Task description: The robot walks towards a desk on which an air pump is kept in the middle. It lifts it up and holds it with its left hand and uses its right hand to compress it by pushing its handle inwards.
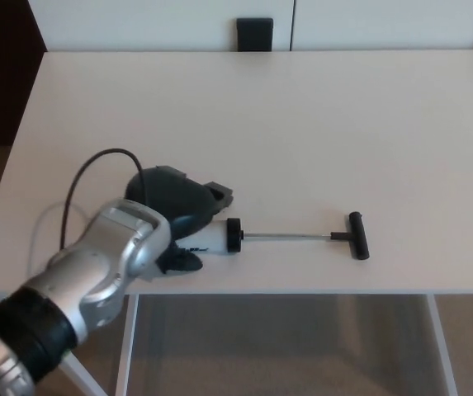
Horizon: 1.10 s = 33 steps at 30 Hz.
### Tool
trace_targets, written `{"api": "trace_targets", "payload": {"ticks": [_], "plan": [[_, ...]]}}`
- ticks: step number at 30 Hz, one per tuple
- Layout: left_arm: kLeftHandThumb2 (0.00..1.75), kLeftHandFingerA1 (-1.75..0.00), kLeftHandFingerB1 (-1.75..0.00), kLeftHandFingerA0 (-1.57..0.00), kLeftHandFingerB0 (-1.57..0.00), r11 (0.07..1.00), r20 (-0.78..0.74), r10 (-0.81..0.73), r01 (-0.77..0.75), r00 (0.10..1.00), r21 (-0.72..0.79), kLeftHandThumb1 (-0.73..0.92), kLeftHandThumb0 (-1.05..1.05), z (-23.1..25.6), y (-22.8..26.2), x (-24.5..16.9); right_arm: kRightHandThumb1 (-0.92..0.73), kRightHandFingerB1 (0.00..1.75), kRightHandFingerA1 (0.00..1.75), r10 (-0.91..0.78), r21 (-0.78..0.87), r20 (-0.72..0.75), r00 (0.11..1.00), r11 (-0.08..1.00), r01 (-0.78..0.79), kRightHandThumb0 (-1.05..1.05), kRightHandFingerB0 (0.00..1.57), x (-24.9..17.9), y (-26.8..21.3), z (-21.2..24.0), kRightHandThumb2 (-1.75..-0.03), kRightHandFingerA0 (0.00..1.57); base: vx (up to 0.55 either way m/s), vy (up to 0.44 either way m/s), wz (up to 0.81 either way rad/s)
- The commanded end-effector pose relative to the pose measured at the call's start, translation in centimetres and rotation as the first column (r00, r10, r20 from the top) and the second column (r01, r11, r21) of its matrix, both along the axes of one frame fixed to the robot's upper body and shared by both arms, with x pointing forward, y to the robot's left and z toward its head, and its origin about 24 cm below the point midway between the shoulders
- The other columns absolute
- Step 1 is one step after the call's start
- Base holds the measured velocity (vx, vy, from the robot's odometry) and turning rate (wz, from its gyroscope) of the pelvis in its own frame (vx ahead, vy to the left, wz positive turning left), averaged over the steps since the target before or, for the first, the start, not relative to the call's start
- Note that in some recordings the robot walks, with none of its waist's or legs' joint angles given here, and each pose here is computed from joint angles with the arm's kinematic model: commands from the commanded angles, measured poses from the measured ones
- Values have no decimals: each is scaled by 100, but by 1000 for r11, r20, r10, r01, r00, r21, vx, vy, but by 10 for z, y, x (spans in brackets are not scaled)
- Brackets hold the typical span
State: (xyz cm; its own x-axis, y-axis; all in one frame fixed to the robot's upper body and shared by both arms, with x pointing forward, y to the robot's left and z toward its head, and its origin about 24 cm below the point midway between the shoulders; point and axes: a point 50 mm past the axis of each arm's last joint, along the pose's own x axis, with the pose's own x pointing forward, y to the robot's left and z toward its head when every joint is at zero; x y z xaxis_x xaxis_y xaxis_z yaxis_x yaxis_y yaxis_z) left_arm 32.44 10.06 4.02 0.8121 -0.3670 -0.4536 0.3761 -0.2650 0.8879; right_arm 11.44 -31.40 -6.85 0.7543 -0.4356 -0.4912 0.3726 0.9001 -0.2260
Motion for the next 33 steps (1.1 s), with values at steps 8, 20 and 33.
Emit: {"api": "trace_targets", "payload": {"ticks": [8, 20, 33], "plan": [[56, -95, -52, -80, -65, 997, -20, -35, 36, 999, 65, 58, -15, -38, 1, -12, -58, 43, 57, -8, -13, 36, 999, 1000, 8, -39, 59, 3, -1, 6, -57, 92, 0, 0, 0], [58, -117, -52, -78, -65, 1000, 33, -31, 31, 999, 8, 61, -17, -21, 21, -2, -60, 46, 57, 202, -128, 561, 803, 979, -157, -39, 77, -35, 67, 134, -60, 99, 0, 0, 0], [67, -160, -51, -70, -58, 992, 79, -5, 16, 997, -129, 87, -28, 15, 23, 5, -70, 39, 44, 459, -459, 887, 44, 888, -13, -49, 54, -25, 112, 293, -62, 74, 0, 0, 0]]}}
